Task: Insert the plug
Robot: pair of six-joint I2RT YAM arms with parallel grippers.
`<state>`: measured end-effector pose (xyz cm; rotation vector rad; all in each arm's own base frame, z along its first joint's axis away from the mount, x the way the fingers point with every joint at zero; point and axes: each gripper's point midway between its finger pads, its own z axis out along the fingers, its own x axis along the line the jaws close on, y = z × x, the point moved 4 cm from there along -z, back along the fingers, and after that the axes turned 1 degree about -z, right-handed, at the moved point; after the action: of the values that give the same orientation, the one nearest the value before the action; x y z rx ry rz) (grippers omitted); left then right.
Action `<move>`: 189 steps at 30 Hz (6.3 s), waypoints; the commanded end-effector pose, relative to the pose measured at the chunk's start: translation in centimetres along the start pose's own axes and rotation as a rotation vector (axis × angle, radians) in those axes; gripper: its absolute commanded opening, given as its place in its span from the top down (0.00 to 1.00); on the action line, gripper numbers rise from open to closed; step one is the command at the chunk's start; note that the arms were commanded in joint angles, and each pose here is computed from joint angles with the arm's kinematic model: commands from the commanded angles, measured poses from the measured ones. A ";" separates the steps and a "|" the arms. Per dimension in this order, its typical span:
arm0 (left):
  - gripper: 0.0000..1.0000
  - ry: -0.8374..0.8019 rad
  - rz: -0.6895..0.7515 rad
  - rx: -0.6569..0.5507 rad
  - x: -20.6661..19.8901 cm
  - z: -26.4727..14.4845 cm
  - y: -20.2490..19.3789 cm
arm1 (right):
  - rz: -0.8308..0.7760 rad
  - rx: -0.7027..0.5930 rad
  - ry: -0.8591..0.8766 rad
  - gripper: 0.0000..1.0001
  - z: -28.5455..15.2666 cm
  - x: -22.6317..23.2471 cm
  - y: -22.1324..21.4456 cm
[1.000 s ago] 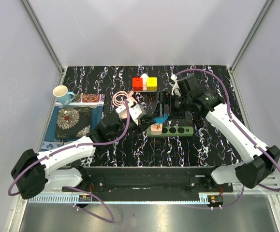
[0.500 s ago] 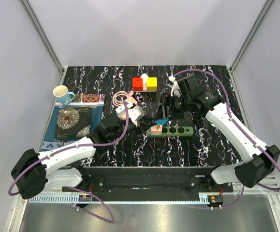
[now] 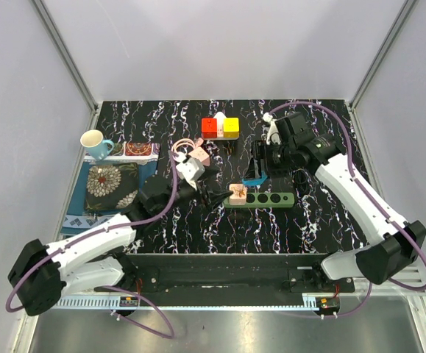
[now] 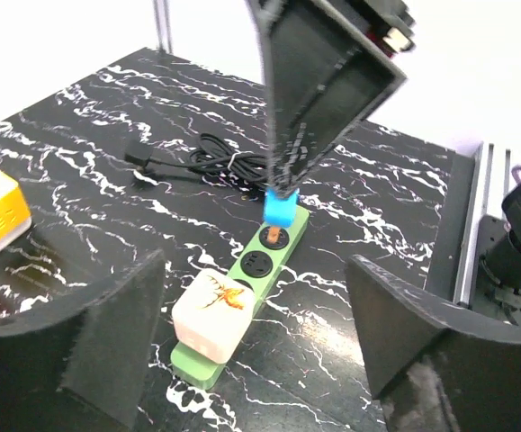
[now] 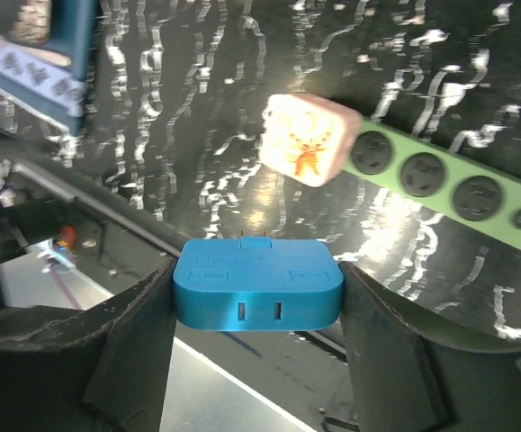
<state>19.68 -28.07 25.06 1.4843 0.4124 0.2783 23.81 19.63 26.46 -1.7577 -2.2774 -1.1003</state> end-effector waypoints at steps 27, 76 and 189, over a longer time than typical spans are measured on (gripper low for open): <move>0.01 0.906 -0.040 0.262 12.5 -14.8 -0.2 | 0.066 0.056 -0.530 1.00 7.3 -15.3 -1.8; 0.01 0.934 -0.015 0.288 13.0 -15.2 -0.6 | 0.059 0.067 -0.519 1.00 6.6 -15.0 -2.3; 0.01 1.290 0.059 -0.511 3.2 -33.4 17.2 | 0.218 -1.231 -0.605 0.00 -22.1 -9.1 3.0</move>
<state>9.11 4.55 40.57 0.6392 1.2117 1.2565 21.16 -0.35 39.24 -2.9969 -1.5229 -2.3918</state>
